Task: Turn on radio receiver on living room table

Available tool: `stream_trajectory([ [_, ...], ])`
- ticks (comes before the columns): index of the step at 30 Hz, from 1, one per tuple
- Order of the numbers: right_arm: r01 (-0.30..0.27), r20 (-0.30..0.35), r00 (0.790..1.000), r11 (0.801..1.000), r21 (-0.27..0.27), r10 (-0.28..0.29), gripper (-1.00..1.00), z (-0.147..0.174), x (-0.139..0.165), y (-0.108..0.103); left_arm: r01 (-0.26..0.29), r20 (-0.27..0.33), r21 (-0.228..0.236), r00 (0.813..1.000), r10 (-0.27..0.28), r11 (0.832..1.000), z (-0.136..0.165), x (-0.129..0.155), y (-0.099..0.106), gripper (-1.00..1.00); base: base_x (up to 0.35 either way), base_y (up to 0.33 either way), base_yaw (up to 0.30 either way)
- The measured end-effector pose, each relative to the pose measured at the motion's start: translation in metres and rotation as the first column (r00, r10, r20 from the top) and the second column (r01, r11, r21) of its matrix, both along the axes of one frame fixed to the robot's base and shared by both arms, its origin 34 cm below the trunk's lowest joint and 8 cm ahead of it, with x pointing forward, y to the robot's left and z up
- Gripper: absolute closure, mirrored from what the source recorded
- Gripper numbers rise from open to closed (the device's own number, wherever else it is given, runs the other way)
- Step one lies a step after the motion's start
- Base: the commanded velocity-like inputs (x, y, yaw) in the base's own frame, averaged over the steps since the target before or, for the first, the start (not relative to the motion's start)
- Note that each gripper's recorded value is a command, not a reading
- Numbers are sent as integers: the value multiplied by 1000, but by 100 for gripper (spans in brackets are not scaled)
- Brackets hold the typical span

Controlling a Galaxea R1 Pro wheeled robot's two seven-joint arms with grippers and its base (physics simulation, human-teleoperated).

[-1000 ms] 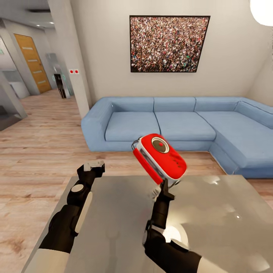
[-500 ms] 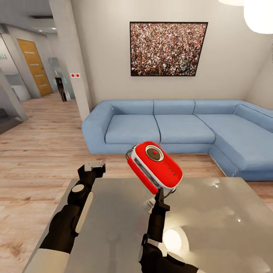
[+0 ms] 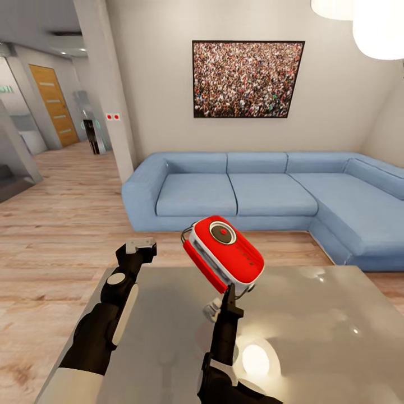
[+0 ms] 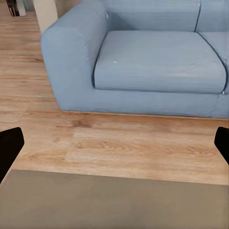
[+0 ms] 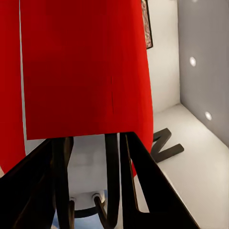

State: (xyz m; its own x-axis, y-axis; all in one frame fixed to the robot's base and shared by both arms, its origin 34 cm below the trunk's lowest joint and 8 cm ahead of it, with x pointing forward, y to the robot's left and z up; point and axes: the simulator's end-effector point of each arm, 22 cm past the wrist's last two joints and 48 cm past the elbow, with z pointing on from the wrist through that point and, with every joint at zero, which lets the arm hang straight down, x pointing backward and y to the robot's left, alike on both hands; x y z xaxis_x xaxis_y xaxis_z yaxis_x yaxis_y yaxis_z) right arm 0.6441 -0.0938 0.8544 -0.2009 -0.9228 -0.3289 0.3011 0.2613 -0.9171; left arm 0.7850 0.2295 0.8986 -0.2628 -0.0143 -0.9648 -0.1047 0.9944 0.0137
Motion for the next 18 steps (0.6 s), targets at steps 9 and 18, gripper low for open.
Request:
stream_trajectory([
  [9,1,-45,999,1000,2,-1,100,-13,-9,15,13,9,4,1000,-13,1000,6,-1,-6,-100,0,0,0],
  [18,-15,-39,999,1000,24,16,100,-17,-12,22,27,17,10,999,-27,1000,12,-2,-13,-100,0,0,0],
])
